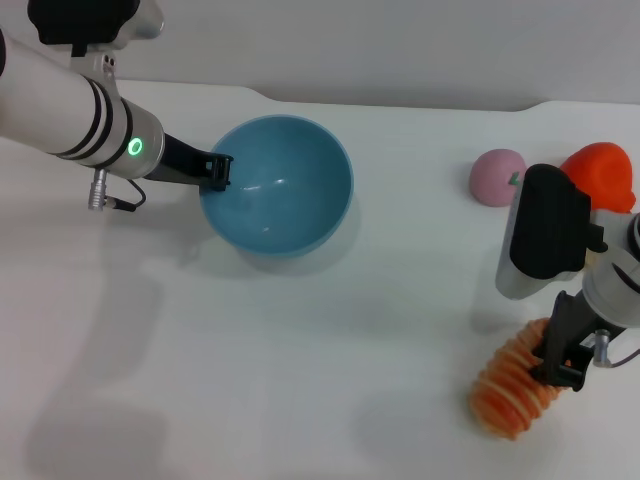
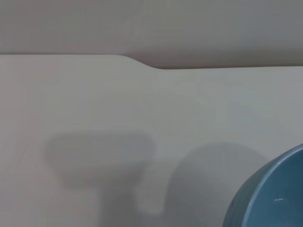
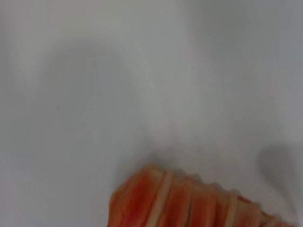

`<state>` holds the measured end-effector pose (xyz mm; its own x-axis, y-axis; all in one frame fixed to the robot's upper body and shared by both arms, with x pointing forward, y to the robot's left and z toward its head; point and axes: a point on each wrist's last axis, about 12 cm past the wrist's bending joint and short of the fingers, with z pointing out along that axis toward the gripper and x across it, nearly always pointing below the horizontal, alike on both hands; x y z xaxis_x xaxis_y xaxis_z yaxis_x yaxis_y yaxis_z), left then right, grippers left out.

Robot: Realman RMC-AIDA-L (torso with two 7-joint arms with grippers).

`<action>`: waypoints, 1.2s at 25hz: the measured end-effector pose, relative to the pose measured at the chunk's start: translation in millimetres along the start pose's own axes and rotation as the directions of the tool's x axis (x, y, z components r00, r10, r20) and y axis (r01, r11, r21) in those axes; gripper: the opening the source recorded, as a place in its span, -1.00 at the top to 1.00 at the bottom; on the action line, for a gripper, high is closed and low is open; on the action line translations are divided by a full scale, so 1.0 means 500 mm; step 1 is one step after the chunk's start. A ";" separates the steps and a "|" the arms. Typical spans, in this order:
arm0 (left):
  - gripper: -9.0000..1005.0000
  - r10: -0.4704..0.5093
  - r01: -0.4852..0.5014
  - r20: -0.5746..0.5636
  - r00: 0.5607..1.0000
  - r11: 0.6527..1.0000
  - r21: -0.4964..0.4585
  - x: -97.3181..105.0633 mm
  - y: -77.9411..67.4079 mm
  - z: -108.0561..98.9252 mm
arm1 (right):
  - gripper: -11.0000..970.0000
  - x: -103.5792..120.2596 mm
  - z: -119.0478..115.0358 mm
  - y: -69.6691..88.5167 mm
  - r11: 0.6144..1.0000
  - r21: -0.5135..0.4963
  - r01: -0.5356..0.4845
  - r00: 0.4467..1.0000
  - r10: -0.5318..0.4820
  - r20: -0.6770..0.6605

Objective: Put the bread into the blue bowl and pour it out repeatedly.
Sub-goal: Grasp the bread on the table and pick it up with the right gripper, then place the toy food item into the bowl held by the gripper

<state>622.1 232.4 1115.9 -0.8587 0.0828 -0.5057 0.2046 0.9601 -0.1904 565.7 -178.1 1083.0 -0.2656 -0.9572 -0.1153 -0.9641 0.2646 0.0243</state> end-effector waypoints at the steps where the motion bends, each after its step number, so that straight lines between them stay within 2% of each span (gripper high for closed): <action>1: 0.97 0.000 0.000 -0.002 1.000 1.000 0.000 0.000 0.000 0.000 | 0.60 -0.001 -0.001 0.001 1.000 0.004 -0.007 1.000 0.007 0.006; 9: 0.97 0.008 -0.008 -0.026 1.000 1.000 -0.001 0.002 -0.002 -0.001 | 0.67 -0.001 -0.032 -0.011 0.998 0.020 -0.057 0.996 0.056 0.068; 15: 0.97 0.038 -0.038 -0.040 0.998 0.999 -0.002 0.000 -0.004 -0.002 | 0.73 0.001 -0.075 -0.032 0.994 0.047 -0.098 0.986 0.091 0.137; 21: 0.97 0.058 -0.058 -0.072 0.996 0.998 0.002 0.002 -0.013 0.002 | 0.74 -0.014 -0.126 -0.044 0.990 0.095 -0.103 0.971 0.079 0.224; 25: 0.97 0.074 -0.073 -0.101 0.992 0.997 0.007 0.006 -0.024 0.011 | 0.77 -0.042 -0.174 -0.043 0.992 0.090 -0.087 0.918 0.045 0.394; 30: 0.97 0.123 -0.121 -0.129 0.984 0.992 0.022 0.008 -0.050 0.018 | 0.77 -0.065 -0.217 -0.025 0.998 0.064 -0.017 0.796 -0.025 0.604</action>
<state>617.6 206.3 1111.1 -0.8804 0.2343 -0.4123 0.3178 0.9368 -0.1463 585.5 -163.3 1194.0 -0.1829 -0.6977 -0.6927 -0.9569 0.2881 -0.0375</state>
